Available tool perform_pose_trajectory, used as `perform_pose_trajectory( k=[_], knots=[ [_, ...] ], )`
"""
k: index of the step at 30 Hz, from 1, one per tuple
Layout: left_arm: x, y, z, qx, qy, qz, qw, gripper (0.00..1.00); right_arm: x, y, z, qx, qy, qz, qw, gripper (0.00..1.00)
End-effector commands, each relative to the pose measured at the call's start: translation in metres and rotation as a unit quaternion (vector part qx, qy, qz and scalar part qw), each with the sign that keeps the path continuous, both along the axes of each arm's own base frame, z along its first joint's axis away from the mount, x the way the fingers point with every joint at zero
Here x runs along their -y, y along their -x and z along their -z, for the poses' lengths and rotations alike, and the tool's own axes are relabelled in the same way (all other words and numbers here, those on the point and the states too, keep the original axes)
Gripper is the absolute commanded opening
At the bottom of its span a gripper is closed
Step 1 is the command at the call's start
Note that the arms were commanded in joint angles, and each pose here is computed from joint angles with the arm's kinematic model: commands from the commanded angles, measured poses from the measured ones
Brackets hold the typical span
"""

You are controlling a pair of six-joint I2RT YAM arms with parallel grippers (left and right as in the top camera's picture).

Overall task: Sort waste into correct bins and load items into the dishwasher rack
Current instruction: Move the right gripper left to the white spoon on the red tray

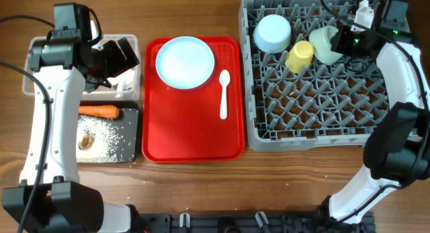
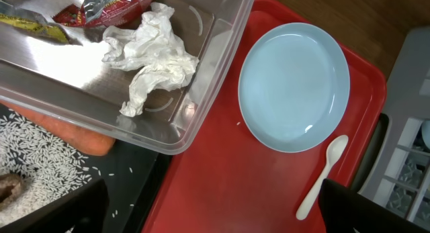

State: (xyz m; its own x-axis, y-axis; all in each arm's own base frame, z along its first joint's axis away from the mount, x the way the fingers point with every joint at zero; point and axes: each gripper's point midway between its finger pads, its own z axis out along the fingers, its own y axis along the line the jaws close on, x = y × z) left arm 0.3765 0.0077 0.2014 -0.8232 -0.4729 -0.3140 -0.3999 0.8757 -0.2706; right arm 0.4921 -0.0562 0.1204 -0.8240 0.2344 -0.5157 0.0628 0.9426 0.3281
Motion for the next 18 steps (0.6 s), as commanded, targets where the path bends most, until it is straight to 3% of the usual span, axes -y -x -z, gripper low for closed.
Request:
perform_pose_trajectory(
  k=[1, 8, 11, 13, 18],
  knots=[
    [0.0, -0.002, -0.005, 0.008, 0.005, 0.0, 1.0, 1.0, -0.005, 0.002, 0.006, -0.007, -0.01, -0.01, 1.0, 0.04],
    [0.0, -0.002, -0.005, 0.008, 0.005, 0.0, 1.0, 1.0, 0.022, 0.003, 0.011, -0.021, 0.059, 0.029, 0.998, 0.05],
    [0.0, -0.002, -0.005, 0.008, 0.005, 0.0, 1.0, 1.0, 0.03, -0.005, -0.045, 0.022, 0.093, 0.026, 0.995, 0.09],
    [0.0, -0.002, -0.005, 0.008, 0.005, 0.0, 1.0, 1.0, 0.013, -0.001, -0.109, 0.068, 0.099, 0.018, 0.993, 0.09],
    [0.0, -0.002, -0.005, 0.008, 0.005, 0.0, 1.0, 1.0, -0.073, 0.021, -0.147, 0.076, 0.059, -0.027, 0.995, 0.11]
  ],
)
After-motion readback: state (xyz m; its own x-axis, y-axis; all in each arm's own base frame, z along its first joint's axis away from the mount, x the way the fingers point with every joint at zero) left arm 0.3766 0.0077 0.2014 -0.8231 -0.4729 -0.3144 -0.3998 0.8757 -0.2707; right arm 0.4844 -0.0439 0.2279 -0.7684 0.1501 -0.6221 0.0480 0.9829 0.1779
